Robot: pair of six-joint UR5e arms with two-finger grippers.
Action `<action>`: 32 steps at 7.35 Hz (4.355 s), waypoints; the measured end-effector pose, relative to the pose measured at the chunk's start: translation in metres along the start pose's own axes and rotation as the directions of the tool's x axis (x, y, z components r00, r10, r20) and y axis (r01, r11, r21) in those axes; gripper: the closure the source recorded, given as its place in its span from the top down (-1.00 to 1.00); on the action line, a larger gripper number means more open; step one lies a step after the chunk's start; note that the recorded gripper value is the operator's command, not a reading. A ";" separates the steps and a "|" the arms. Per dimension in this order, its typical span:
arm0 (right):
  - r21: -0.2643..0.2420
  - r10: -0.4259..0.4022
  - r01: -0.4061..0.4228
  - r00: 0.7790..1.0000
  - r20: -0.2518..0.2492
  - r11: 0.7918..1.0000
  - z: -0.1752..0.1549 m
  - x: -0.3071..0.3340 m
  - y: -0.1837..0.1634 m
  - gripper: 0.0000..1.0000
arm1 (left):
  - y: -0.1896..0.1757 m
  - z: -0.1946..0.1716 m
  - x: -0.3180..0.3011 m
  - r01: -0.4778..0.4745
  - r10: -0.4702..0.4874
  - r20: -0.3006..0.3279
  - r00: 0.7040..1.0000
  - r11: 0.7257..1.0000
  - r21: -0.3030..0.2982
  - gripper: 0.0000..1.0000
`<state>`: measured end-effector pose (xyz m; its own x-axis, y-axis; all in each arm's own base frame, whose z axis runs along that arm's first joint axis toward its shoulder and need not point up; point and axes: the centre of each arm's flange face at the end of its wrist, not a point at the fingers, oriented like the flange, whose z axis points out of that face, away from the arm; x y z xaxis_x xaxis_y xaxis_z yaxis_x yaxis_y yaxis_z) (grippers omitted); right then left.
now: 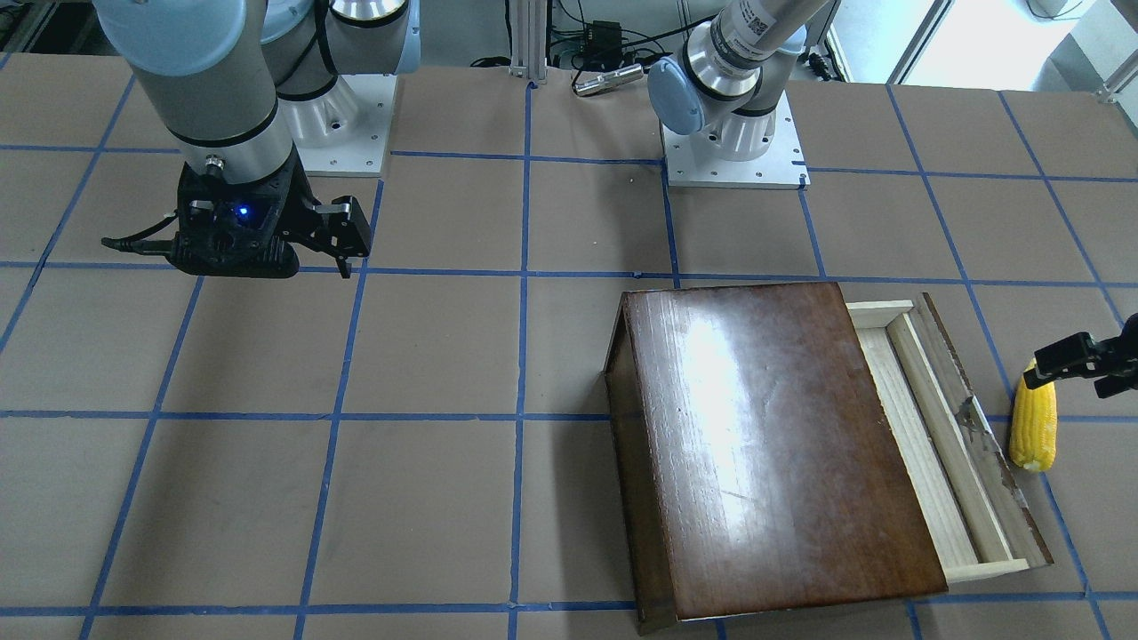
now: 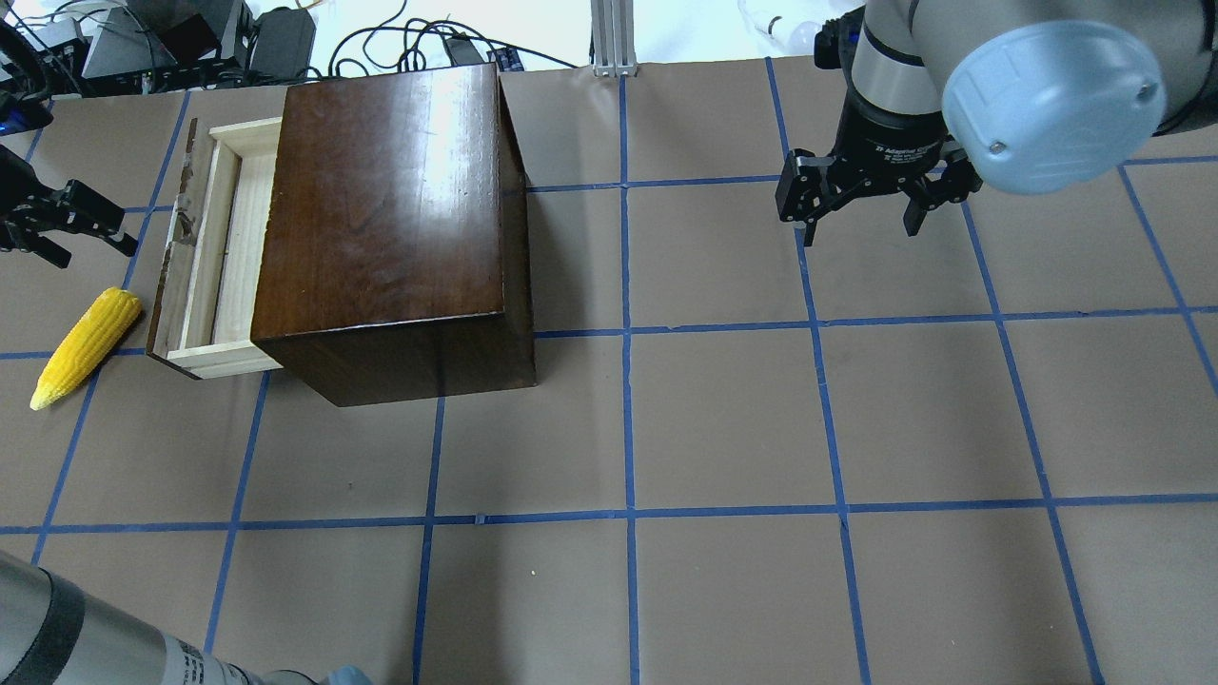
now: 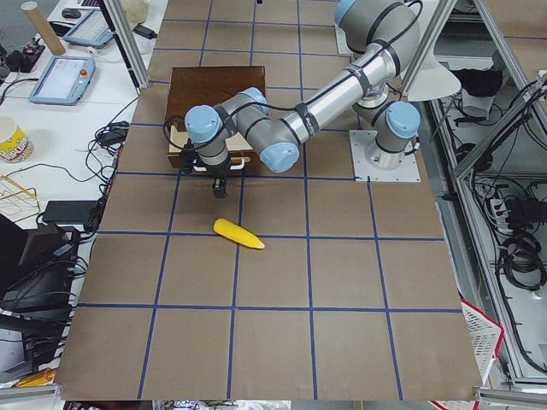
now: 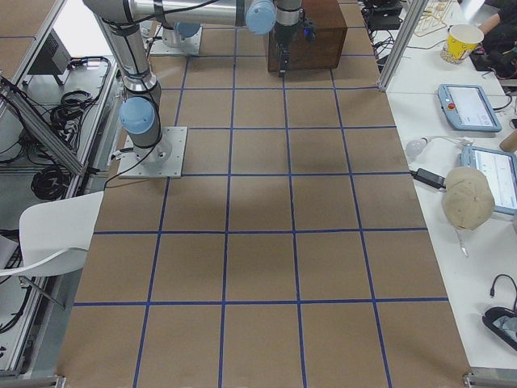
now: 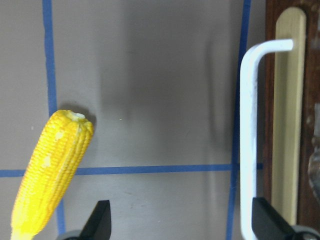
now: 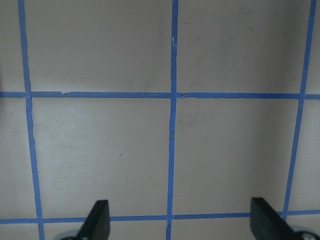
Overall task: Open drawer and put corn inside
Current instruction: 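Release the handle and move the left gripper toward the yellow corn, then lower the left gripper onto the yellow corn cob and grasp it, then lift the corn with the left gripper and carry it over the drawer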
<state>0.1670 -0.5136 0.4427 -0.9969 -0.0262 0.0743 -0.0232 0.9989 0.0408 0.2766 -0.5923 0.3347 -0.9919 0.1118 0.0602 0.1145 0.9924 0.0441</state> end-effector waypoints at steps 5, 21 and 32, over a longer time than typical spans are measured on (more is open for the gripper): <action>0.000 0.000 0.000 1.000 0.000 1.000 0.000 0.000 0.000 1.00 | 0.004 0.044 -0.045 -0.089 0.091 0.071 0.993 0.996 -0.032 1.00; 0.000 0.000 0.000 1.000 0.000 1.000 0.000 0.000 0.000 1.00 | 0.007 0.150 -0.074 -0.248 0.251 0.080 0.965 0.968 -0.047 -0.62; 0.001 0.000 0.000 1.000 0.000 1.000 0.000 0.000 0.000 1.00 | 0.007 -0.003 -0.014 -0.084 0.069 0.162 0.984 0.993 0.084 -0.98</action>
<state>0.1671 -0.5137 0.4429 -0.9969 -0.0261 0.0739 -0.0232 0.9989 0.0400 0.2915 -0.5873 0.3375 -0.9773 0.1870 -0.0992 0.1922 0.9803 -0.0452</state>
